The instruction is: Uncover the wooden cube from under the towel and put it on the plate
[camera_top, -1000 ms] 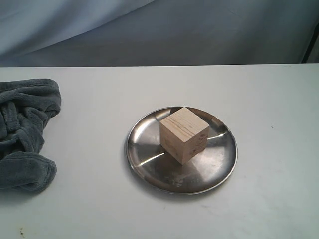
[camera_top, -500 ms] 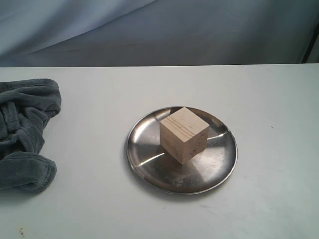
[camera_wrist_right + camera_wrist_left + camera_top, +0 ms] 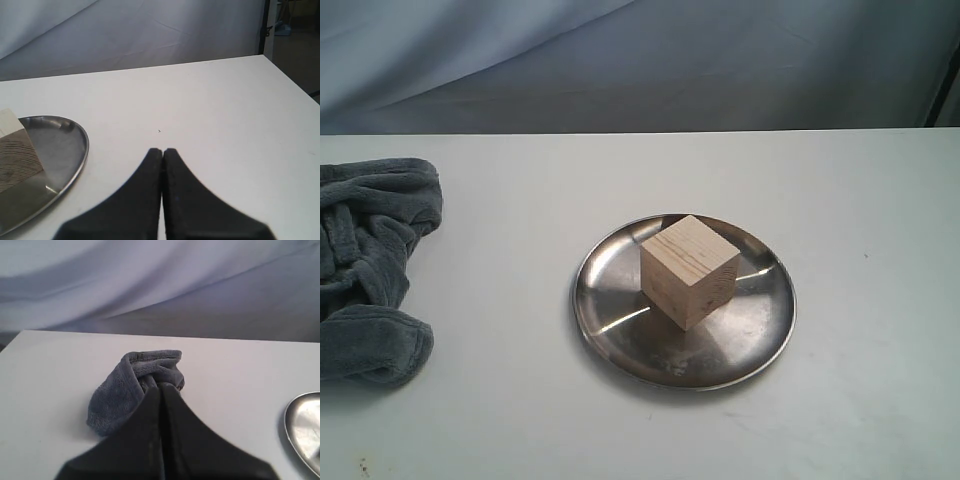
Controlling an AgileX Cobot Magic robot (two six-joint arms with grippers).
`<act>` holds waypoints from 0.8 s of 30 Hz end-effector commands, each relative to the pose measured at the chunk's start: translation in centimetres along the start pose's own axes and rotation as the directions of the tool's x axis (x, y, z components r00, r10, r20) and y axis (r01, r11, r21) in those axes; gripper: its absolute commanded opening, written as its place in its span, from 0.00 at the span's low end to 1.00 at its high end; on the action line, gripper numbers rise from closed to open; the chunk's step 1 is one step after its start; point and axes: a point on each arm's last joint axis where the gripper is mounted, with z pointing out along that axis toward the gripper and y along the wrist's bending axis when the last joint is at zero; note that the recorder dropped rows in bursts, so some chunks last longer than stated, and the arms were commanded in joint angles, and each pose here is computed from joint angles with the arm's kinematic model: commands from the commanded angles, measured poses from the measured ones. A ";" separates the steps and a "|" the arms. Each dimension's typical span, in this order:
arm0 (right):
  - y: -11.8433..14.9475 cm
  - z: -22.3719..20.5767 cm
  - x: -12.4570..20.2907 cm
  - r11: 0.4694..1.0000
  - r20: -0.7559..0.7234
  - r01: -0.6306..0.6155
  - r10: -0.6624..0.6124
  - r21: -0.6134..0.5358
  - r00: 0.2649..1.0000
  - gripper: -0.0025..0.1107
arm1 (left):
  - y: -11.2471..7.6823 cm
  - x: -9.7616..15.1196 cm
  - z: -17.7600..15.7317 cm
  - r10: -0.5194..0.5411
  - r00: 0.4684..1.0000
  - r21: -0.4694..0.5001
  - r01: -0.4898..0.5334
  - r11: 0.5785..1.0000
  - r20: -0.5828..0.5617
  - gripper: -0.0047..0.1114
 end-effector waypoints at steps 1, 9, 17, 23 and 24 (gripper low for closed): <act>0.0 0.0 0.2 1.000 -0.008 -0.009 0.009 -0.001 1.000 0.05 | 0.0 2.5 -1.7 0.004 0.993 0.002 -0.004 1.000 0.115 0.06; 0.0 0.0 0.2 1.000 -0.008 -0.009 0.009 -0.001 1.000 0.05 | 0.1 4.7 -1.1 0.014 0.979 -0.014 -0.011 1.000 0.202 0.06; 0.0 0.0 0.2 1.000 -0.008 -0.009 0.009 -0.001 1.000 0.05 | 0.3 7.4 3.3 0.021 0.954 -0.025 -0.014 1.000 0.300 0.06; 0.0 0.0 0.2 1.000 -0.008 -0.009 0.009 -0.001 1.000 0.05 | 0.4 10.0 5.7 0.016 0.902 -0.020 -0.008 1.000 0.431 0.06; 0.0 0.0 0.2 1.000 -0.008 -0.009 0.009 -0.001 1.000 0.05 | 0.4 11.0 6.3 0.016 0.905 -0.020 -0.008 1.000 0.425 0.06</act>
